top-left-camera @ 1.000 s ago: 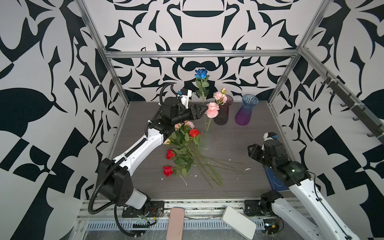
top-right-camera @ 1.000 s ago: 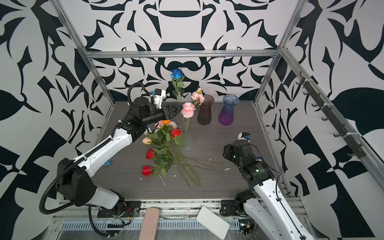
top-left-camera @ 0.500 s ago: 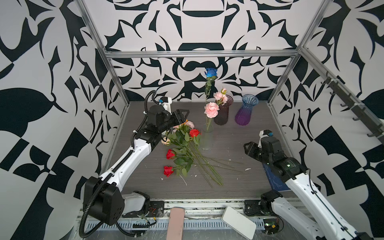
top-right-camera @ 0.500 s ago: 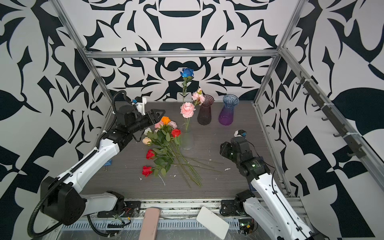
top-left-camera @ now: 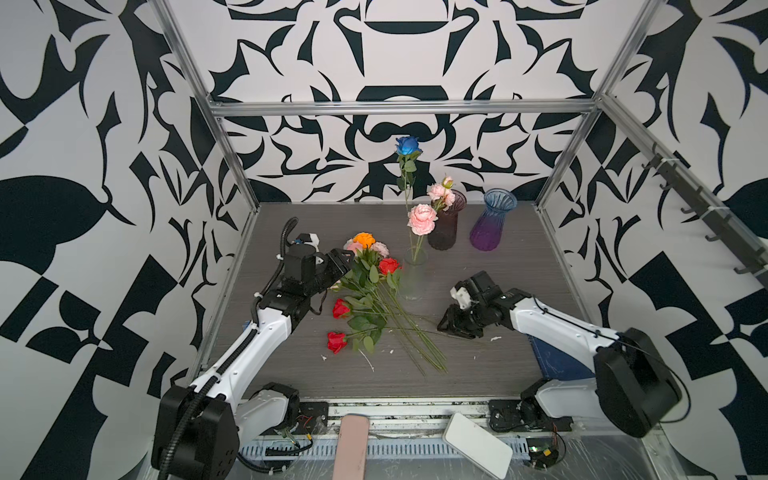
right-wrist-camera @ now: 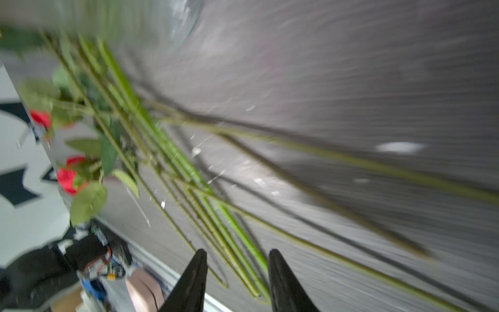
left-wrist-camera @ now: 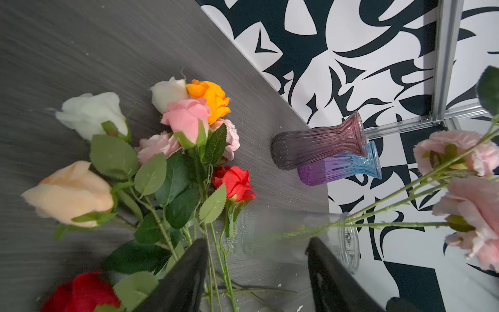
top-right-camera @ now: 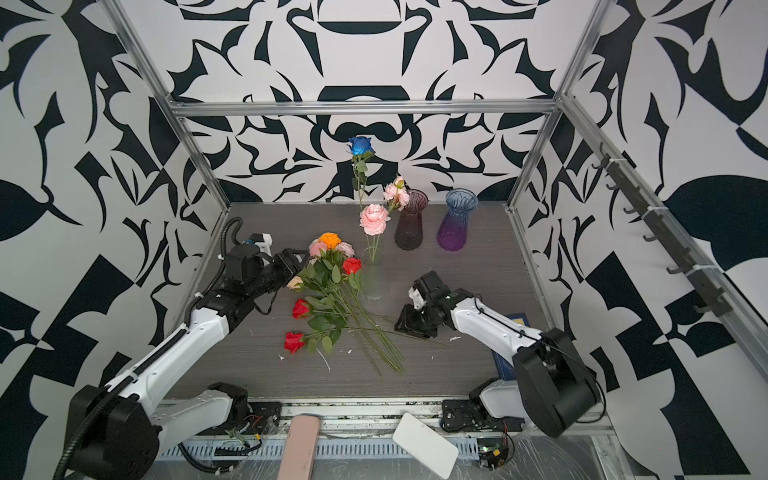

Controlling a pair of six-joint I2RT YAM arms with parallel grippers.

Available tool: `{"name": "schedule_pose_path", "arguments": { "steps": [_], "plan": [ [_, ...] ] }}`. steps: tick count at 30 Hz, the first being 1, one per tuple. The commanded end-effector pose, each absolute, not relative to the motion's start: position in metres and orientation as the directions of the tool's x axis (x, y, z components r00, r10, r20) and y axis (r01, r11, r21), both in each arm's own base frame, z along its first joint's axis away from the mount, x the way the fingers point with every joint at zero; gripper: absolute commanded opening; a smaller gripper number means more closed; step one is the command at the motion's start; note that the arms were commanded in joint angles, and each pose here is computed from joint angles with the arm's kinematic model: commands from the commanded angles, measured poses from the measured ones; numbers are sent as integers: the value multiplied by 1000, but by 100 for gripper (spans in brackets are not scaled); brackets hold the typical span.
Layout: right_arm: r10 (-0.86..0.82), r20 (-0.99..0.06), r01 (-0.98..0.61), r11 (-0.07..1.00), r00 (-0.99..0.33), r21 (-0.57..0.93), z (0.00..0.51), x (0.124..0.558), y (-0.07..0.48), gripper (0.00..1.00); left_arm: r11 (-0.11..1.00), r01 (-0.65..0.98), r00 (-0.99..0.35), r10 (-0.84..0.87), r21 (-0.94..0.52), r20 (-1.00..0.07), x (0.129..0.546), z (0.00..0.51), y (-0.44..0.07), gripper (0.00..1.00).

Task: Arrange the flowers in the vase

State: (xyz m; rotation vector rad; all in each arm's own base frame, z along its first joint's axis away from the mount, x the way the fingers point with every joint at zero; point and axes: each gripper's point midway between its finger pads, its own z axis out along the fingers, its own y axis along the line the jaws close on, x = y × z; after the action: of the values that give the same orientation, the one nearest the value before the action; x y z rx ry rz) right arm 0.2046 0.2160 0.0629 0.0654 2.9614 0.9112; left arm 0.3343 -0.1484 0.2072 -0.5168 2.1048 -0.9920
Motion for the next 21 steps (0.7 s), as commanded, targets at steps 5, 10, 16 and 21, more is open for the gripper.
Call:
{"name": "schedule_pose_path", "arguments": {
  "steps": [5,10,16,21],
  "plan": [
    [-216,-58,-208,783,-975,587,80,199,285,36,610,-123,-580,-685,-783,-442,317,190,-126,64],
    [-285,-30,-250,783,-958,569,72,197,304,33,600,-123,-570,-695,-791,-438,310,187,-123,64],
    [-346,-9,-290,773,-938,565,66,191,322,30,614,-118,-568,-686,-780,-455,308,193,-121,66],
    [-360,15,-295,786,-933,543,54,189,324,31,570,-259,-560,-747,-780,-360,309,178,-115,67]
  ]
}}
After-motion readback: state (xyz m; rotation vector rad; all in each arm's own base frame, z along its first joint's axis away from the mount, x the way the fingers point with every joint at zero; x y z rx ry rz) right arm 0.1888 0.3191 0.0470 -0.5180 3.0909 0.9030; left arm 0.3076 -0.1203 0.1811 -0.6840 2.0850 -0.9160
